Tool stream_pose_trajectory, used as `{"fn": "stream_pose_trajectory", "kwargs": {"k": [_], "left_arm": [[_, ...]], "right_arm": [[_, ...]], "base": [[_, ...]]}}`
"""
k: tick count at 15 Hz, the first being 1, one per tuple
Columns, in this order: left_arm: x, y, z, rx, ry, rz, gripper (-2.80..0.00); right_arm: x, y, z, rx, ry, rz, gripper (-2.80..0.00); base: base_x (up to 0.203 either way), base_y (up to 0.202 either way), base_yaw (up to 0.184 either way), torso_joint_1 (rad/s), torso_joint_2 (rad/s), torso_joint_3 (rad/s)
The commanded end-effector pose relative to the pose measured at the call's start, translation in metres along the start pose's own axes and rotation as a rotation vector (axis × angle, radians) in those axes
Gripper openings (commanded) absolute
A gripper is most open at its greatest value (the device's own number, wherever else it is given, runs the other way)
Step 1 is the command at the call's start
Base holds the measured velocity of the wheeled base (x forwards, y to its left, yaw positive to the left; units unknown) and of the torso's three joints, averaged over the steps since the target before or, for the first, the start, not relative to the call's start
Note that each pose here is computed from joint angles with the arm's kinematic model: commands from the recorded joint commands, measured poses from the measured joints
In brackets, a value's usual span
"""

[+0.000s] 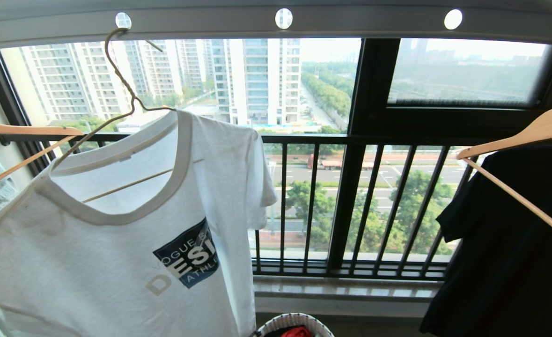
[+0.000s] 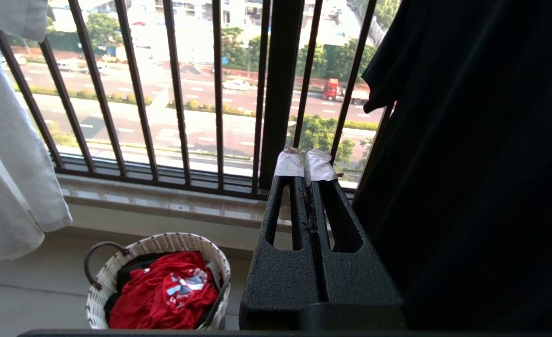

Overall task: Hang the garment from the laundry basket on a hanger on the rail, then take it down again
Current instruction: Take the clothes off the clothes rack

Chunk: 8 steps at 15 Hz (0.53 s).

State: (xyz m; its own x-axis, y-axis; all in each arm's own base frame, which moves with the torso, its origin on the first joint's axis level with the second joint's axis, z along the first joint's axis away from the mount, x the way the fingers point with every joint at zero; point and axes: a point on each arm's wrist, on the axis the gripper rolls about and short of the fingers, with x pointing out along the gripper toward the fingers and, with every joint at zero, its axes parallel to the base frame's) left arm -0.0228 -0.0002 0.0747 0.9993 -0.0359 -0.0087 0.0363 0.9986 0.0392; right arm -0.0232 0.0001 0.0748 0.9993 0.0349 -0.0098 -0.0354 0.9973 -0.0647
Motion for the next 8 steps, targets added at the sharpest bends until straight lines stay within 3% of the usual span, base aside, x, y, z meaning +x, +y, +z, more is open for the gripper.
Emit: {"fn": "stream_pose_trajectory", "kwargs": {"k": [1, 8], "left_arm": [[-0.0001, 0.0, 0.0, -0.001, -0.001, 0.0, -2.8], [-0.0001, 0.0, 0.0, -0.001, -0.001, 0.001, -2.8]], "right_arm": [[0.0001, 0.0, -0.0001, -0.001, 0.002, 0.001, -2.8], [0.0001, 0.0, -0.0001, -0.001, 0.002, 0.001, -2.8]], "base": [[0.0, 0.0, 0.0, 0.0, 0.0, 0.0], [0.0, 0.0, 0.0, 0.0, 0.0, 0.0]]}}
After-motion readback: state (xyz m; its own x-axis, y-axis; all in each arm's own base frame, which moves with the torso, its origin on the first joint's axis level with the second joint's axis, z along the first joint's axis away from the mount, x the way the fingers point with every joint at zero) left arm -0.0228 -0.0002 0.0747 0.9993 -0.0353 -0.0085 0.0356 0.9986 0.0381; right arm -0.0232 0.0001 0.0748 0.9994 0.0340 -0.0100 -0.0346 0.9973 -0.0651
